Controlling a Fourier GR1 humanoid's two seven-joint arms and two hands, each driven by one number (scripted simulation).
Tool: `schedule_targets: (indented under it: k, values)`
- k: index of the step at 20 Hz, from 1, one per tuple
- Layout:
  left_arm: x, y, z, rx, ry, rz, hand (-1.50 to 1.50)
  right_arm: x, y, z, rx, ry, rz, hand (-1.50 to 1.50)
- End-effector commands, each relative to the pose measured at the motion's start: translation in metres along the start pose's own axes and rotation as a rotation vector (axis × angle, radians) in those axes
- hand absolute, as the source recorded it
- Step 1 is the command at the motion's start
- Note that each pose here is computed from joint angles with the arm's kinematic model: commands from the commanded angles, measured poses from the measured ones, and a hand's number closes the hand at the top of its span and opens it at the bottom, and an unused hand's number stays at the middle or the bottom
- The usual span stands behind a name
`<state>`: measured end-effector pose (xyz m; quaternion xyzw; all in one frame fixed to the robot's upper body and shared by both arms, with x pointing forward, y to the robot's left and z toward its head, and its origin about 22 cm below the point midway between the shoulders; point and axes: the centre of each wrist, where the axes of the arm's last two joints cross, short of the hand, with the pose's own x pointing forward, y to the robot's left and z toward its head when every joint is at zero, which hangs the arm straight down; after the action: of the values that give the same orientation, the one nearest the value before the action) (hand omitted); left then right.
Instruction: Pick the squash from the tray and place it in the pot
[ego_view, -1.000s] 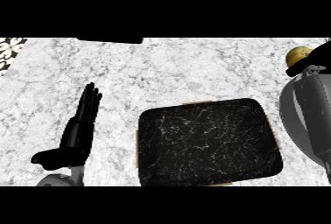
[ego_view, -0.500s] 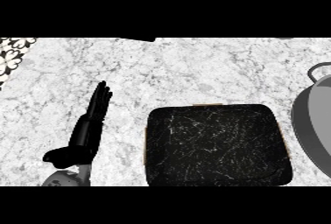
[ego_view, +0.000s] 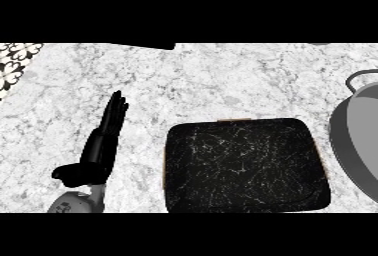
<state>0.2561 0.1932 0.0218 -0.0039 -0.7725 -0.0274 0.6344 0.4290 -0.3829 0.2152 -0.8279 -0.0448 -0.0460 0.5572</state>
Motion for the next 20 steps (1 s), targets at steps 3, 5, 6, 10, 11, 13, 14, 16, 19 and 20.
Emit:
schedule_targets:
  k: [3,5,6,10,11,13,14,16,19,20]
  values:
    - [-0.004,0.004,0.0,0.032,0.021,0.001,0.0,-0.004,0.019,0.0,-0.002,0.272,0.011,1.5]
    - [-0.008,0.01,0.007,0.05,0.042,-0.004,0.0,-0.007,0.021,-0.005,-0.018,0.291,0.029,1.5]
    - [-0.005,0.007,0.006,0.035,0.021,0.001,0.0,-0.009,0.022,-0.009,-0.016,0.305,0.013,1.5]
    - [-0.008,0.017,0.01,0.06,0.037,-0.021,0.0,-0.012,0.025,-0.013,-0.006,0.336,0.045,1.5]
    - [-0.001,0.017,0.001,0.064,0.045,-0.004,0.0,-0.013,0.031,-0.005,0.008,0.334,0.033,1.5]
    - [-0.016,0.013,0.012,0.098,0.053,-0.014,0.0,-0.015,0.038,0.0,0.028,0.342,0.006,1.5]
    - [-0.011,0.026,0.009,0.088,0.053,-0.018,0.0,-0.019,0.045,0.0,0.047,0.357,-0.004,1.5]
    - [-0.004,0.018,0.009,0.085,0.04,-0.012,0.0,-0.024,0.062,0.011,0.104,0.368,-0.006,1.5]
    - [-0.007,0.029,0.02,0.082,0.061,-0.023,0.0,-0.032,0.08,0.019,0.163,0.389,0.005,1.5]
    - [-0.018,0.028,0.019,0.112,0.058,-0.025,0.0,-0.041,0.087,0.009,0.191,0.395,-0.021,1.5]
